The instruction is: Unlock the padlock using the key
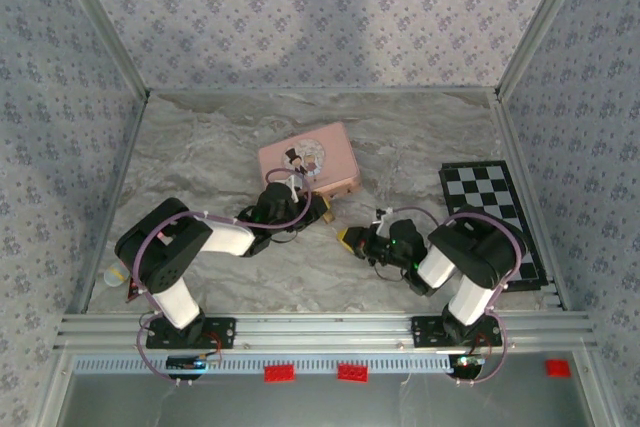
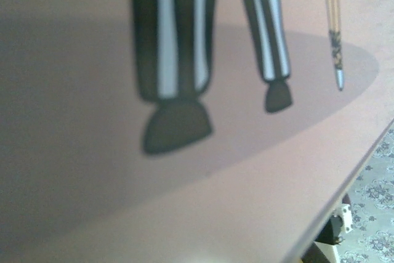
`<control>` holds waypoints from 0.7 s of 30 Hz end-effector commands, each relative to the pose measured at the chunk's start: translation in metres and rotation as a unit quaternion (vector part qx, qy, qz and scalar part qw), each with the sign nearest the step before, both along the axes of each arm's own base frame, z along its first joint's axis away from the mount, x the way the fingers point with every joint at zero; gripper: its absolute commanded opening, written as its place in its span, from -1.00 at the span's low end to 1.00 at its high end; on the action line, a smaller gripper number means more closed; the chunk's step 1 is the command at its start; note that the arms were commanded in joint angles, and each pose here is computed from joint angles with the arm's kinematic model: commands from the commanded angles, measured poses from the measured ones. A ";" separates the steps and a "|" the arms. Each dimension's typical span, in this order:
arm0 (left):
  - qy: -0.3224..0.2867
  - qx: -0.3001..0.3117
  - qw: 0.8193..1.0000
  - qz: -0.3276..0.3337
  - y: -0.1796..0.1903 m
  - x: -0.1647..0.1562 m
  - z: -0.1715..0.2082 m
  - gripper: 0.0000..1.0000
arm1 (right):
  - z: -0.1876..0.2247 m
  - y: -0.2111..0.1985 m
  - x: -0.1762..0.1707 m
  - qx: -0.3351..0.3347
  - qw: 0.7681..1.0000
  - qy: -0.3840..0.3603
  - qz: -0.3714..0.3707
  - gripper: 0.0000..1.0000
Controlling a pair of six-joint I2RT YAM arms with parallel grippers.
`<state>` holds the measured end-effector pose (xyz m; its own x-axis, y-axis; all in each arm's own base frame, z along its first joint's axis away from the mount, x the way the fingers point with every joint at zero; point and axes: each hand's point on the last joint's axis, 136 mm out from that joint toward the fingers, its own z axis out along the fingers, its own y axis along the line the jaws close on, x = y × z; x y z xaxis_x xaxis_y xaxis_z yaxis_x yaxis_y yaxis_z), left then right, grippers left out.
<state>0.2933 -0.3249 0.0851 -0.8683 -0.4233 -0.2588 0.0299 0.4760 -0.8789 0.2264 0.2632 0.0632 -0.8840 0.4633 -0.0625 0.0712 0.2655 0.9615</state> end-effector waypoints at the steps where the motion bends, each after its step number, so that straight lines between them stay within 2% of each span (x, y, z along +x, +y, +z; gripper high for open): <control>1: 0.035 -0.046 0.998 -0.002 -0.005 -0.003 0.004 -0.99 | 0.013 0.002 0.007 0.023 1.000 -0.012 -0.003 -1.00; 21: 0.034 -0.056 0.998 -0.004 -0.006 -0.004 0.005 -0.99 | 0.028 0.002 0.017 0.045 0.999 -0.020 0.002 -1.00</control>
